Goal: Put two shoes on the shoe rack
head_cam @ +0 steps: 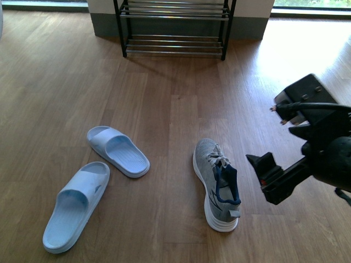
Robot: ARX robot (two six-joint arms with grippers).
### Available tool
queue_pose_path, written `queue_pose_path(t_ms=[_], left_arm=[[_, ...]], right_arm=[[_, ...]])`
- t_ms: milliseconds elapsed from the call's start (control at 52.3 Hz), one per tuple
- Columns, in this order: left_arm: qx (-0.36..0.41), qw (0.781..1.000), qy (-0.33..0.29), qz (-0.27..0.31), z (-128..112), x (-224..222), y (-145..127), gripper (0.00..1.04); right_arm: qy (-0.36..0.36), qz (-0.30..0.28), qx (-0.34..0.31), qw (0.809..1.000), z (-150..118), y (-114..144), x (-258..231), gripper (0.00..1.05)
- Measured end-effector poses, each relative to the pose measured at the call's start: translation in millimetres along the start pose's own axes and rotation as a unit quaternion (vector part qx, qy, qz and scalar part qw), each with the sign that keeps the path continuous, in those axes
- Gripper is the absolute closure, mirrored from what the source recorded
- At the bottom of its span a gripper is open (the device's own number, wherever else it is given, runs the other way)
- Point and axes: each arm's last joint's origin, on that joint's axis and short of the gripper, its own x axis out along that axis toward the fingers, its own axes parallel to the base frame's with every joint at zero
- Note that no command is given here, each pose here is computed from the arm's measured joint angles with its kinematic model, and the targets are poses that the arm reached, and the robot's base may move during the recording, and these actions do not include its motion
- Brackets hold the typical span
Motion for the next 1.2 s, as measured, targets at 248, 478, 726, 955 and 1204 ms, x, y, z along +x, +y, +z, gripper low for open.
queue_pose_path(t_ms=[248,478,726,955,1204], left_arm=[[0.0,1.0,0.0,0.0,0.0,0.0,0.0,1.03],[0.0,1.0,0.0,0.0,0.0,0.0,0.0,1.03],[0.0,1.0,0.0,0.0,0.0,0.0,0.0,1.03],[0.0,1.0,0.0,0.0,0.0,0.0,0.0,1.03],[0.0,1.0,0.0,0.0,0.0,0.0,0.0,1.03]], right_arm=[[0.063,0.008,0.007,0.998,-22.8,11.0,53.0,0.09],[0.104,-0.003,0.013,0.994,-38.0,12.7,95.8,0.09],[0.125,-0.025,0.021,0.992,-46.7,1.9,128.2,0.09],[0.144,-0.045,0.026,0.988,-57.7,-7.1,150.5,0.09],[0.167,-0.065,0.034,0.983,-73.6,-13.6,166.9,0.09]])
